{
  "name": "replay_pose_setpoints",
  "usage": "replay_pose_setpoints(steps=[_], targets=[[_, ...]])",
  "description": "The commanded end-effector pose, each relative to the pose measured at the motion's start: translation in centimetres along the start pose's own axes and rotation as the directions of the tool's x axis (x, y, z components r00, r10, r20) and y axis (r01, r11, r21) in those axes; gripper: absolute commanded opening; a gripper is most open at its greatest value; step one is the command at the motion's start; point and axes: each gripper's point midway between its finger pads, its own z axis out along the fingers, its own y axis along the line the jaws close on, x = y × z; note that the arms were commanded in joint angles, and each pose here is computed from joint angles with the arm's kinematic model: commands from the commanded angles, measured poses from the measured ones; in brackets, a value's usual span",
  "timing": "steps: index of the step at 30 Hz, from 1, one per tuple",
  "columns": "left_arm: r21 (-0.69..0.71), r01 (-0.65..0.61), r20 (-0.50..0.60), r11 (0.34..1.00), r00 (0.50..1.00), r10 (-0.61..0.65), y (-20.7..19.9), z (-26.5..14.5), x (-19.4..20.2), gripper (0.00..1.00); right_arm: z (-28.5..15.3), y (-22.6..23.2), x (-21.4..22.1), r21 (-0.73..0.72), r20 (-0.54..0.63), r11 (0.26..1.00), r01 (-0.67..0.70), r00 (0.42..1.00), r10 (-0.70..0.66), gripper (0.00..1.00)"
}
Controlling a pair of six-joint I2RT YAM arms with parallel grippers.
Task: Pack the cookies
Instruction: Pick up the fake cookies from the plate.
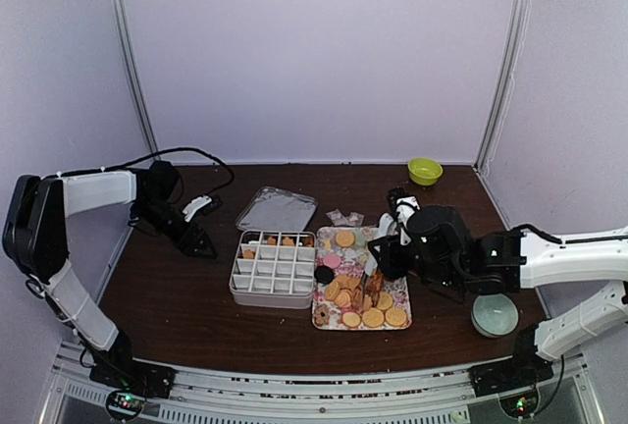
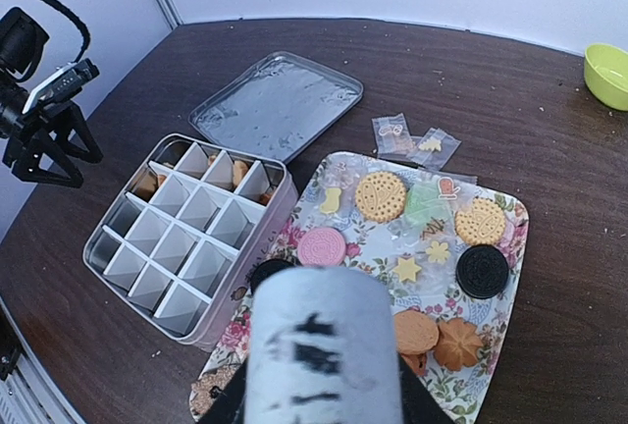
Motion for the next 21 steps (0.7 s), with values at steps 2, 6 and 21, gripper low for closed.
replay_pose_setpoints(steps=[2, 6, 21], targets=[[-0.039, -0.07, 0.009, 0.997, 0.997, 0.07, 0.4, 1.3, -2.7, 0.64, -1.3, -0.4, -0.4, -0.01, 0.021, 1.0, -0.023, 1.0, 0.023, 0.29], [-0.016, -0.12, -0.025, 0.993, 0.992, 0.12, -1.0, 2.8, -2.6, 0.64, -2.4, -0.4, -2.1, -0.024, 0.067, 0.999, -0.047, 0.997, 0.049, 0.15], [0.12, -0.188, -0.063, 0.975, 0.978, 0.197, -5.4, 5.7, -1.1, 0.64, -4.9, 1.7, -8.1, -0.072, 0.157, 0.997, -0.014, 0.987, 0.025, 0.0]])
